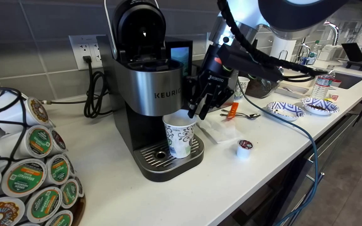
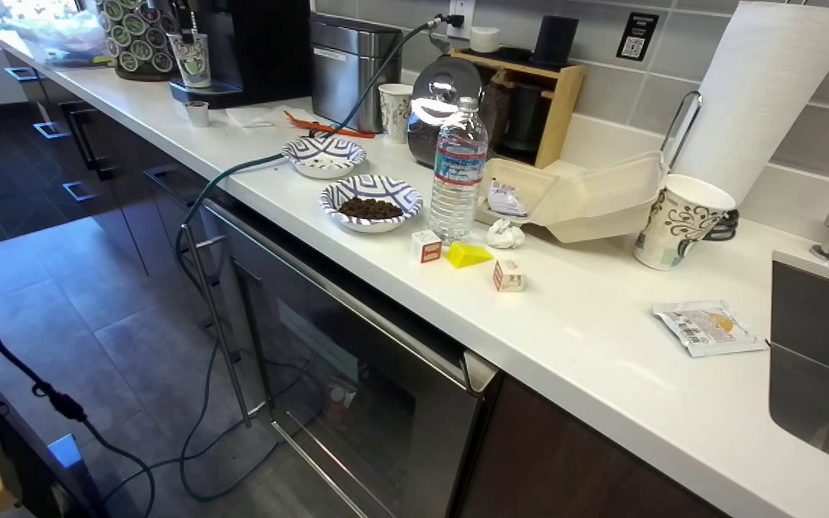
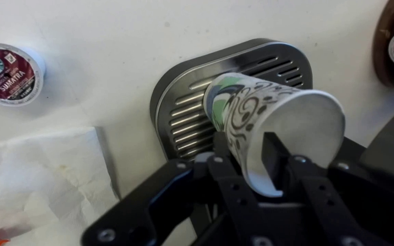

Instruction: Place the paper cup on the left under the coffee maker

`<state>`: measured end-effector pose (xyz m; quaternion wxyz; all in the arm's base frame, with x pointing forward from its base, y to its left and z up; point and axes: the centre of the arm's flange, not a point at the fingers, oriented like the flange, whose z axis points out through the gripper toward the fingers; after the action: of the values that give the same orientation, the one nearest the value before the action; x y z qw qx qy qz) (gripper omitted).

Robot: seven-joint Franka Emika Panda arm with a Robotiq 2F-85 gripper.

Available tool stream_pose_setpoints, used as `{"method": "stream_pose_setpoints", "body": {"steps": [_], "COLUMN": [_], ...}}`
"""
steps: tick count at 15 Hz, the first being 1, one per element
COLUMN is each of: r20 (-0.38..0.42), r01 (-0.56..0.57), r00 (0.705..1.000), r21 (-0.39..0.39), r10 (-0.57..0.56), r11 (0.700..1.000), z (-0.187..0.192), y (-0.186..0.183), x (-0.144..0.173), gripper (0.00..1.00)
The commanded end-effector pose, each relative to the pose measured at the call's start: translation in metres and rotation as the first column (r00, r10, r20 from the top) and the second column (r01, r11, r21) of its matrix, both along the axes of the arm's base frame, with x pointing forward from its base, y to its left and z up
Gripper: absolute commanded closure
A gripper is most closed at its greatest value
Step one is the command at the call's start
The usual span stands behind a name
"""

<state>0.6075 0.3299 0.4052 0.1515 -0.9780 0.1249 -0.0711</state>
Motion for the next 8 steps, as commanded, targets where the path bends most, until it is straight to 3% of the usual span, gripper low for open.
{"method": "stream_pose_setpoints", "body": {"steps": [1,5,6,8], "r20": [0.015,0.017,0.011,0.009], "r01": [0.039,0.079,0.082,0.062], "r00": [0.999,0.997,0.996,0.998], "r21": [0.012,0.039,0.042,0.096], "r10": [-0.039,-0.079,-0.083,-0.063], "r11": [0.999,0.996,0.996,0.993], "z": [-0.003,0.011,0.016,0.031], "y": [0.004,-0.02,-0.03,-0.052], "x": [0.007,0.005,0.003,-0.008], "gripper": [0.35,0.05,0.01,0.0]}}
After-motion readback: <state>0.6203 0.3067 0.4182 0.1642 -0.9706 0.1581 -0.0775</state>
